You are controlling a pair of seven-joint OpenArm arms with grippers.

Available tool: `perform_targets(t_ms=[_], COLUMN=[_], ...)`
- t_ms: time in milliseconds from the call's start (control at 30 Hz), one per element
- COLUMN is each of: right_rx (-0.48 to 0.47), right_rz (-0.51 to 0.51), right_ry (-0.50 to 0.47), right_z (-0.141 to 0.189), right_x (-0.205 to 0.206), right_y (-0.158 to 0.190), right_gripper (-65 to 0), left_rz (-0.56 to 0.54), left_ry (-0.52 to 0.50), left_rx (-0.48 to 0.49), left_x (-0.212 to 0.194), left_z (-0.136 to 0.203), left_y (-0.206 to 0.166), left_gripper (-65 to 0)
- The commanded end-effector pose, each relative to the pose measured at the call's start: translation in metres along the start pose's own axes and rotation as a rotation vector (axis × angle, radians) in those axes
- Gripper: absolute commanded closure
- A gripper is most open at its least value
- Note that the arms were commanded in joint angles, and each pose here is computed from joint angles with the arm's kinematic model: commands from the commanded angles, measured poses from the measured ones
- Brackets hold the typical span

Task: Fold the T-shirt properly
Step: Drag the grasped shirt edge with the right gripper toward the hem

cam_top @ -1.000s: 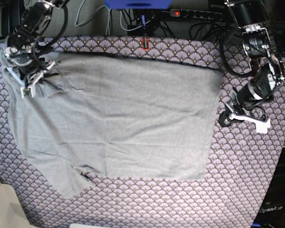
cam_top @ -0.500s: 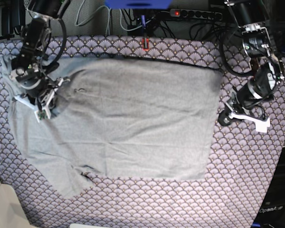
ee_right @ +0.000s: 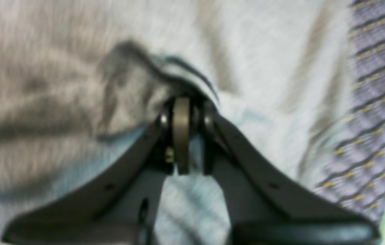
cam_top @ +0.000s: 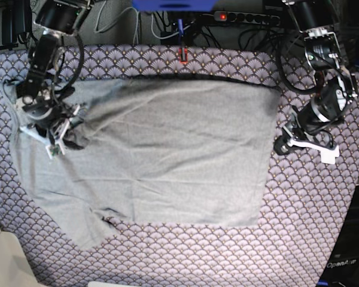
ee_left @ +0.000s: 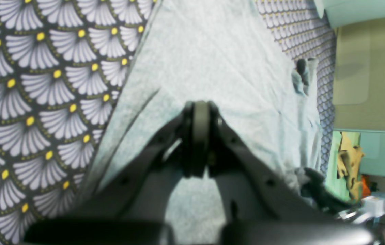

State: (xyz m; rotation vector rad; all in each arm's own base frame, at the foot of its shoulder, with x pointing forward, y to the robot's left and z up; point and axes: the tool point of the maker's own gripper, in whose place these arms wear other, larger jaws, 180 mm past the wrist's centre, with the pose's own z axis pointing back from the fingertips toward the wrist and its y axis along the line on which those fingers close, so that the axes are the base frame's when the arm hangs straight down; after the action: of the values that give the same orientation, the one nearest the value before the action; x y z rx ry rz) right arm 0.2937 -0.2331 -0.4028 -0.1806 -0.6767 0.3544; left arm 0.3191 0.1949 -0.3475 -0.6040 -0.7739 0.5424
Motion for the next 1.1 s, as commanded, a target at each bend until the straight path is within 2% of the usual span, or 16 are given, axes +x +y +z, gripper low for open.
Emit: perform_targets(t_ms=[0,133,233,400,533,767,1067], right_rx=[-0.016,-0.008,-0.013,-0.078,-0.128,-0.136,-0.155], right_rz=[0.004,0.01,0.014,0.041,0.065,0.07,0.086], right_ry=[-0.02,0.004,0.003,-0.059,-0.119,-0.118,-0.123], right_z=[0.002,0.001,0.002,0.022,0.04,0.041,0.043], right_x=[0.005,-0.006,-0.006,0.015,0.036,0.036,0.04], right_y=[-0.007,-0.005,-0.008,-0.023,-0.031,-0.034,-0.043], right_gripper=[-12.7,-21.6,-25.2,-25.7,-25.6,-25.5,-25.9], left_rz=[-0.021,-0.024,-0.055,-0.099,-0.078,-0.1,-0.213], left_ry=[-0.042,-0.049,-0.084,-0.132,-0.13,-0.025,-0.058], left_rx=[-0.032,-0.037,-0.067,-0.116,-0.131,-0.17,-0.015], left_x=[0.015,0.017,0.03,0.046,0.043,0.015,0.032], left_z=[0.003,0.003,0.007,0.012,0.005,-0.02,-0.035], left_y=[-0.011,-0.013,-0.029,-0.054,-0.06,-0.078,-0.061], left_gripper=[0.0,0.0,0.0,0.0,0.0,0.0,0.0])
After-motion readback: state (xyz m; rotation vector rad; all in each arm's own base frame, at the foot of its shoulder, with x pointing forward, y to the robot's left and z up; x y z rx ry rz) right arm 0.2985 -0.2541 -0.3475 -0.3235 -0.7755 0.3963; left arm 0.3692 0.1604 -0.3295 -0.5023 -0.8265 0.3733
